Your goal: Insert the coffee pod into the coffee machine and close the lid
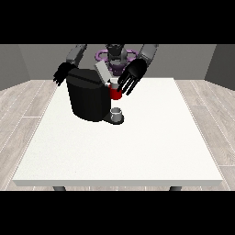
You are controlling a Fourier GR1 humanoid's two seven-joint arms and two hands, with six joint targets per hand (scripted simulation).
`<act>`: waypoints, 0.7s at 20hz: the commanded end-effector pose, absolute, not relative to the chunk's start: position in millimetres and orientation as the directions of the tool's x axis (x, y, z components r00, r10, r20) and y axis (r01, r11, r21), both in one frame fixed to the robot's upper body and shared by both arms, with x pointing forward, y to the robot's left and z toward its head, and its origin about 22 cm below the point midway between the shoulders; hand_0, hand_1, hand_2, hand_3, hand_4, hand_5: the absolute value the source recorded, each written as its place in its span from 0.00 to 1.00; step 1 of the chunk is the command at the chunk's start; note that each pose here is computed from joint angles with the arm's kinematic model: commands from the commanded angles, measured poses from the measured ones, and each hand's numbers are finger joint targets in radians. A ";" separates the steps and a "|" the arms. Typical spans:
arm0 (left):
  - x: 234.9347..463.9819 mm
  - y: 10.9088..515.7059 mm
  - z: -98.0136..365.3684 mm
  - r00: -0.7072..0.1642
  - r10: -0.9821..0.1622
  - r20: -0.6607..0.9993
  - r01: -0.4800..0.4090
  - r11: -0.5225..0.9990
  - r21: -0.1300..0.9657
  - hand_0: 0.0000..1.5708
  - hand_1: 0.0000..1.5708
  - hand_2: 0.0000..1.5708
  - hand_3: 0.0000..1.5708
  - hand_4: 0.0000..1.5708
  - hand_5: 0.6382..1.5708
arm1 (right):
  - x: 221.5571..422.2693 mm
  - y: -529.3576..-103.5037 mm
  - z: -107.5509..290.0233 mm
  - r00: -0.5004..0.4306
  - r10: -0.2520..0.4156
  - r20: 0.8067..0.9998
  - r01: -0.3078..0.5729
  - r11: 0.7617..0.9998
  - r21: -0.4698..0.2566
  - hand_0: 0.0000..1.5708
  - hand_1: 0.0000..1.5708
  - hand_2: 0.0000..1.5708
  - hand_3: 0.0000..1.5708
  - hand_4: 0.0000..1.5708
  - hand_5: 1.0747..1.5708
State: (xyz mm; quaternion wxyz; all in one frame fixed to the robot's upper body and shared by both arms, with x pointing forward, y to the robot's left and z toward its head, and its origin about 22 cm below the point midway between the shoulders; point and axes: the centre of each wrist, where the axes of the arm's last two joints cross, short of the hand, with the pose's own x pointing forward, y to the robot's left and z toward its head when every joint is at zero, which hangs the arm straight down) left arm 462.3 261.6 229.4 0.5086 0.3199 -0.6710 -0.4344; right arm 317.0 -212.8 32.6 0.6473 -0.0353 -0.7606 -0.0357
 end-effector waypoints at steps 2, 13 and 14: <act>460.1 263.4 203.5 -0.283 -0.877 0.388 0.070 0.385 0.920 0.00 0.00 0.00 0.00 0.00 1.00 | 307.9 -216.9 17.8 -0.114 0.023 0.993 0.132 0.991 -0.008 0.00 0.00 0.00 0.00 0.23 1.00; 459.3 255.1 217.4 -0.284 -0.881 0.379 0.069 0.375 0.924 0.00 0.00 0.00 0.00 0.00 1.00 | 302.4 -219.2 -3.4 -0.095 0.006 0.995 0.150 0.989 0.008 0.00 0.00 0.00 0.00 0.25 1.00; 459.2 251.8 206.2 -0.285 -0.869 0.404 0.069 0.402 0.913 0.00 0.00 0.00 0.00 0.00 1.00 | 305.7 -217.9 3.3 -0.079 0.007 0.997 0.155 0.988 0.006 0.00 0.00 0.00 0.00 0.24 1.00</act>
